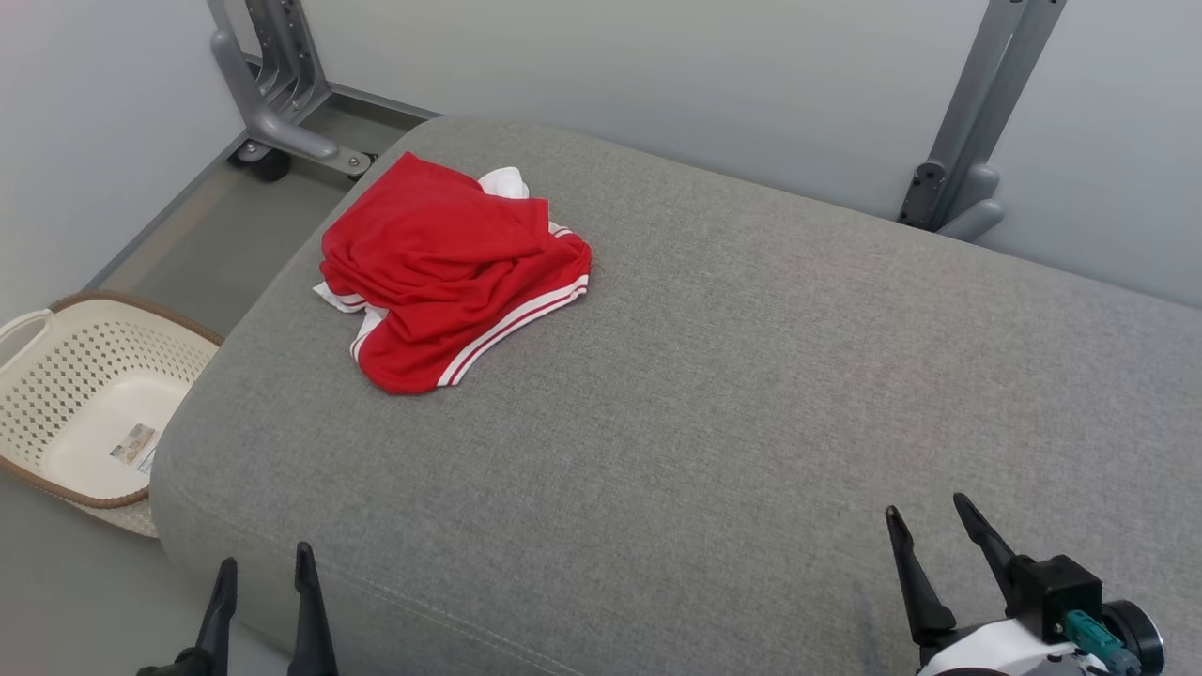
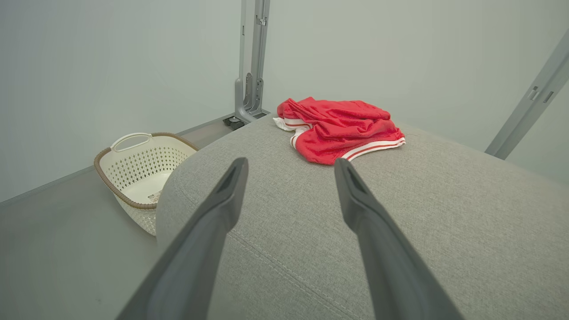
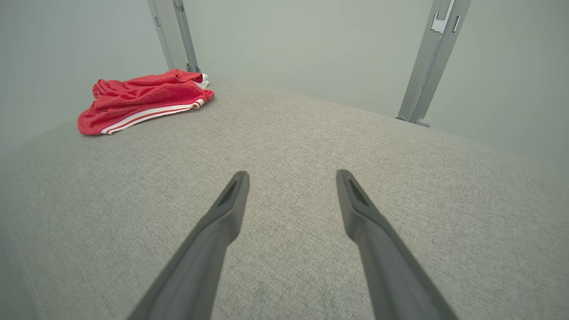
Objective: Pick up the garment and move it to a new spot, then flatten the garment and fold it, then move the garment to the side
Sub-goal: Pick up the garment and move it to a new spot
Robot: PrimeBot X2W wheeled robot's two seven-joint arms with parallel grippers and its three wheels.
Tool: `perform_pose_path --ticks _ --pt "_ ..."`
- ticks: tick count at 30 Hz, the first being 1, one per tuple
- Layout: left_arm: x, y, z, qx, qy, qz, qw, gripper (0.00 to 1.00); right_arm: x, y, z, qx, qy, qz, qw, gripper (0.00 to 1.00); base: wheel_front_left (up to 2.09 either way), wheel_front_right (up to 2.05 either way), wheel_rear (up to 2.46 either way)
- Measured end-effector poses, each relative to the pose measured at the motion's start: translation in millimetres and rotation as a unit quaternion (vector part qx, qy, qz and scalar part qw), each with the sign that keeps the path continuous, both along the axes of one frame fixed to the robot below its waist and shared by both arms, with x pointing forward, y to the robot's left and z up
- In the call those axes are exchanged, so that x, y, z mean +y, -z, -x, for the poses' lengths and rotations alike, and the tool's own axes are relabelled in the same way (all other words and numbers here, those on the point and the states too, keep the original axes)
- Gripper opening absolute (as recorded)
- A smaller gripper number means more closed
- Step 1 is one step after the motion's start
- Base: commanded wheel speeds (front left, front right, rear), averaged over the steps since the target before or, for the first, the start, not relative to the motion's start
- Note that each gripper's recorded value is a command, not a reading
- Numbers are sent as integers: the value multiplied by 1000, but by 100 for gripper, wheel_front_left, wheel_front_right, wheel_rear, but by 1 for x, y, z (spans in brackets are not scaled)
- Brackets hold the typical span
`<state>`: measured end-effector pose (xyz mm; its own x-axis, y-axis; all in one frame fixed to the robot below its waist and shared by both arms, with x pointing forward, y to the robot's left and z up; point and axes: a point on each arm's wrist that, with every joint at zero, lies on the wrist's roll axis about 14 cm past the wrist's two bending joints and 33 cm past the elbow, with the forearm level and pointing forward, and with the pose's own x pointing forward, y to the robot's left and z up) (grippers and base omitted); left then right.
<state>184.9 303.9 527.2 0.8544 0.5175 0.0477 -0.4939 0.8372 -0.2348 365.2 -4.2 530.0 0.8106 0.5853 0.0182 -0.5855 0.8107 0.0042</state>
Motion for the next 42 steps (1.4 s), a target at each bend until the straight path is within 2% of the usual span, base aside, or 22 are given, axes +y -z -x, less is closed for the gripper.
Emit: perform_pose_path --ticks 3,6,10,13,17,18,22,29,33,34,35,39,42 --pt "-7 6 -6 5 18 11 1000 100 -8 12 -1 15 8 7 1000 100 0 0 0" --pt "-12 -8 -33 -13 44 8 999 100 -19 13 -11 11 17 14 1000 100 0 0 0" --pt "-11 -31 -85 -31 78 -11 996 100 -23 6 -39 -17 7 28 999 100 0 0 0" --pt "-13 -41 -131 -18 115 -26 993 100 -27 6 -60 -28 5 31 999 100 0 0 0" --pt "-2 -40 -187 7 134 1 991 100 -37 19 -84 -26 11 34 999 100 0 0 0" --pt "1 -22 -210 51 142 5 989 100 -40 32 -90 -13 10 34 999 100 0 0 0" --pt "11 31 -234 135 134 50 980 100 -45 56 -98 10 13 27 1000 100 0 0 0" --pt "12 111 -246 242 123 89 958 100 -72 85 -100 42 45 27 998 100 0 0 0" --pt "12 132 -251 264 121 90 953 100 -92 92 -94 56 74 31 995 100 0 0 0" --pt "10 136 -251 268 122 92 951 47 -98 93 -92 60 82 32 994 100 0 0 0" --pt "10 139 -252 272 123 91 950 0 -102 94 -90 63 89 33 993 100 0 0 0" --pt "1 136 -260 258 134 88 953 0 -112 93 -83 70 108 31 991 100 0 0 0" --pt "-18 122 -270 234 165 80 955 0 -112 86 -80 68 118 22 990 100 0 0 0"
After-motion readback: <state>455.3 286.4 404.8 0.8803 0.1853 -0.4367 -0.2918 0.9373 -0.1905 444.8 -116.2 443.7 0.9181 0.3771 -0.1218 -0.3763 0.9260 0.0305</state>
